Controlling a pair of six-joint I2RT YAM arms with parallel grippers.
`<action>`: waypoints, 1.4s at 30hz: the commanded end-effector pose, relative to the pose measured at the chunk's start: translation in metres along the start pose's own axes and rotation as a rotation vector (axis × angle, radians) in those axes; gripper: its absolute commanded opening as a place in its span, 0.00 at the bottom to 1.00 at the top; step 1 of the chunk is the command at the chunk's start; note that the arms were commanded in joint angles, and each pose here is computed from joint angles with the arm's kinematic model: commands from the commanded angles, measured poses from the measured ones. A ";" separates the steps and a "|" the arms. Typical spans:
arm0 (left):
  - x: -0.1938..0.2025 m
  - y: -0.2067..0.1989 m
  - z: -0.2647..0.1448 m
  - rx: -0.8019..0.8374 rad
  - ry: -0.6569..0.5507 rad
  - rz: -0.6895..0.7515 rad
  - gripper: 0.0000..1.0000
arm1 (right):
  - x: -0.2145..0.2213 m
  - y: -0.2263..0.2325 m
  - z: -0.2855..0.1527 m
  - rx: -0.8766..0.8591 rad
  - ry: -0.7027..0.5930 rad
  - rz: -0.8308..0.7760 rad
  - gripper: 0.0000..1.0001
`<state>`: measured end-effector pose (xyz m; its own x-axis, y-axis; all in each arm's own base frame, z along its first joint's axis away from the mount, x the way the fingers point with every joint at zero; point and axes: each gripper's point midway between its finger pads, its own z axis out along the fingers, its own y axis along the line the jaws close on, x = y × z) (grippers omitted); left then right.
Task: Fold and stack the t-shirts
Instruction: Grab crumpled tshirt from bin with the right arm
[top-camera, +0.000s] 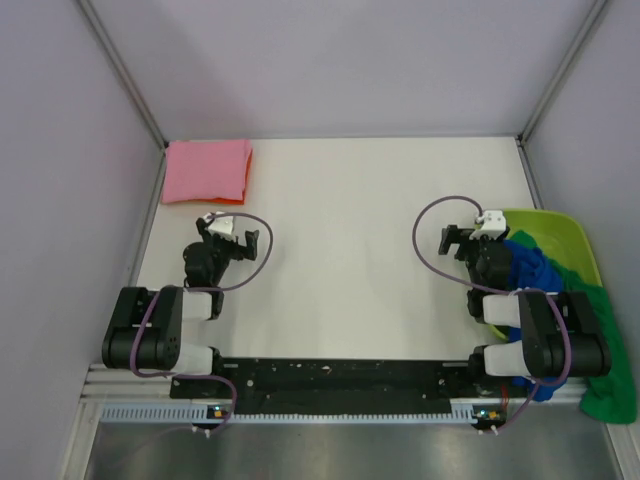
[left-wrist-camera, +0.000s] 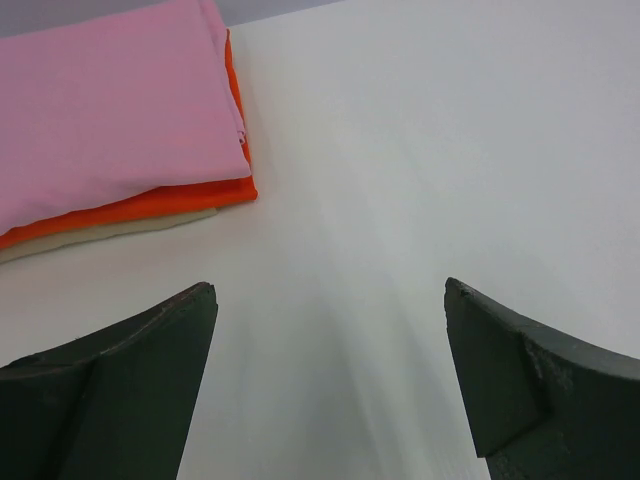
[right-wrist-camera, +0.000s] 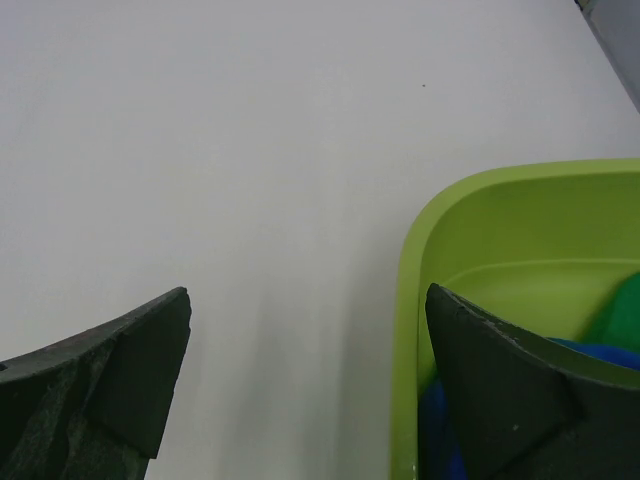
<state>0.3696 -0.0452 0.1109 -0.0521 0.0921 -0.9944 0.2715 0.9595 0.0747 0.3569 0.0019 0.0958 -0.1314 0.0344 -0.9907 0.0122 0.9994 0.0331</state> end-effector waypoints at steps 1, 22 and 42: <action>-0.015 0.001 0.003 0.003 -0.064 0.000 0.99 | -0.025 0.000 0.007 0.001 -0.057 0.007 0.99; -0.076 -0.036 -0.007 0.375 0.425 -0.066 0.99 | -0.084 -0.121 -0.083 0.659 0.338 0.581 0.77; -0.072 -0.056 -0.040 0.499 0.556 0.021 0.99 | 0.009 -0.177 -0.178 1.408 0.398 0.631 0.19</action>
<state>0.3240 -0.0943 0.1553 -0.5514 0.3188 -0.7709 0.6342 0.7606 -0.1391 0.1683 -0.1714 0.0922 -0.0296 0.6427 -0.7656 0.9992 0.0391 -0.0058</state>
